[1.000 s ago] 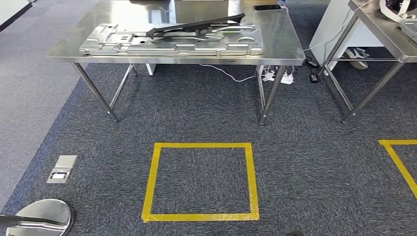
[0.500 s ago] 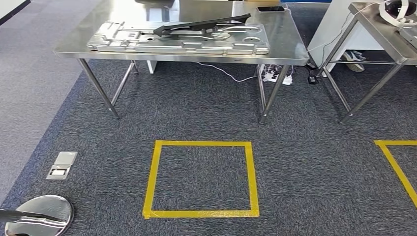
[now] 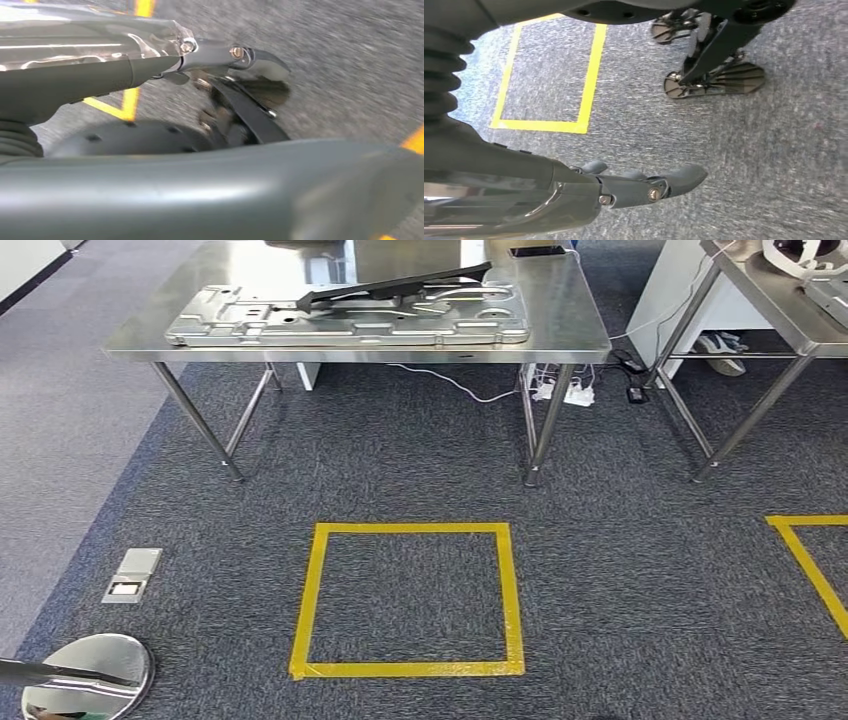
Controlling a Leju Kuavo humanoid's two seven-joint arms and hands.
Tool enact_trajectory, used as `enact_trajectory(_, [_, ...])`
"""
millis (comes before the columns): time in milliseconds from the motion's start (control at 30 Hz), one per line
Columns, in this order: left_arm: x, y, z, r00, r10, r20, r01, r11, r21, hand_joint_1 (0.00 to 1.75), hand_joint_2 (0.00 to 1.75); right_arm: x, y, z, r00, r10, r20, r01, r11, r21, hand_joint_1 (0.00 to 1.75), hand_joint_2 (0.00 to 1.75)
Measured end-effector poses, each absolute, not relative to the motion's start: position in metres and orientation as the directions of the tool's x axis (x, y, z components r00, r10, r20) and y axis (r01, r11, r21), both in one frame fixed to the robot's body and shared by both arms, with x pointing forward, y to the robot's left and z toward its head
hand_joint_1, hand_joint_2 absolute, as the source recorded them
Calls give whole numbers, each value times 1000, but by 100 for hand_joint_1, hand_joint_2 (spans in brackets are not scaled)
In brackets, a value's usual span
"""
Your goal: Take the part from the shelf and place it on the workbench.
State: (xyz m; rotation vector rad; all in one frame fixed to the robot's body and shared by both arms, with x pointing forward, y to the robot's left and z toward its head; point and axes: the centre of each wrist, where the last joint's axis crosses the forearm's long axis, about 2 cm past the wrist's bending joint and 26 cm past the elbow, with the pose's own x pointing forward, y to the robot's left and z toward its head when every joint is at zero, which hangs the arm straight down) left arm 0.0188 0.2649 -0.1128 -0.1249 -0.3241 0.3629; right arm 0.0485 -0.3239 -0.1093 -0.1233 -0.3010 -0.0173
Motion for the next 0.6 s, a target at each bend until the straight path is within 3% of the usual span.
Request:
enact_trajectory(100, [9, 269, -114, 899, 346, 269, -314, 937, -155, 0, 0, 58, -325, -108, 946, 0, 324, 41, 992, -122, 0, 0])
enact_trajectory(333, [3, 277, -114, 921, 293, 256, -272, 956, -114, 0, 0, 56, -322, -107, 943, -4, 333, 44, 993, -111, 0, 0])
enact_trajectory(600, [39, 293, -110, 912, 221, 346, -214, 975, -59, 0, 0, 6, -313, -113, 974, -15, 225, 33, 996, -78, 0, 0])
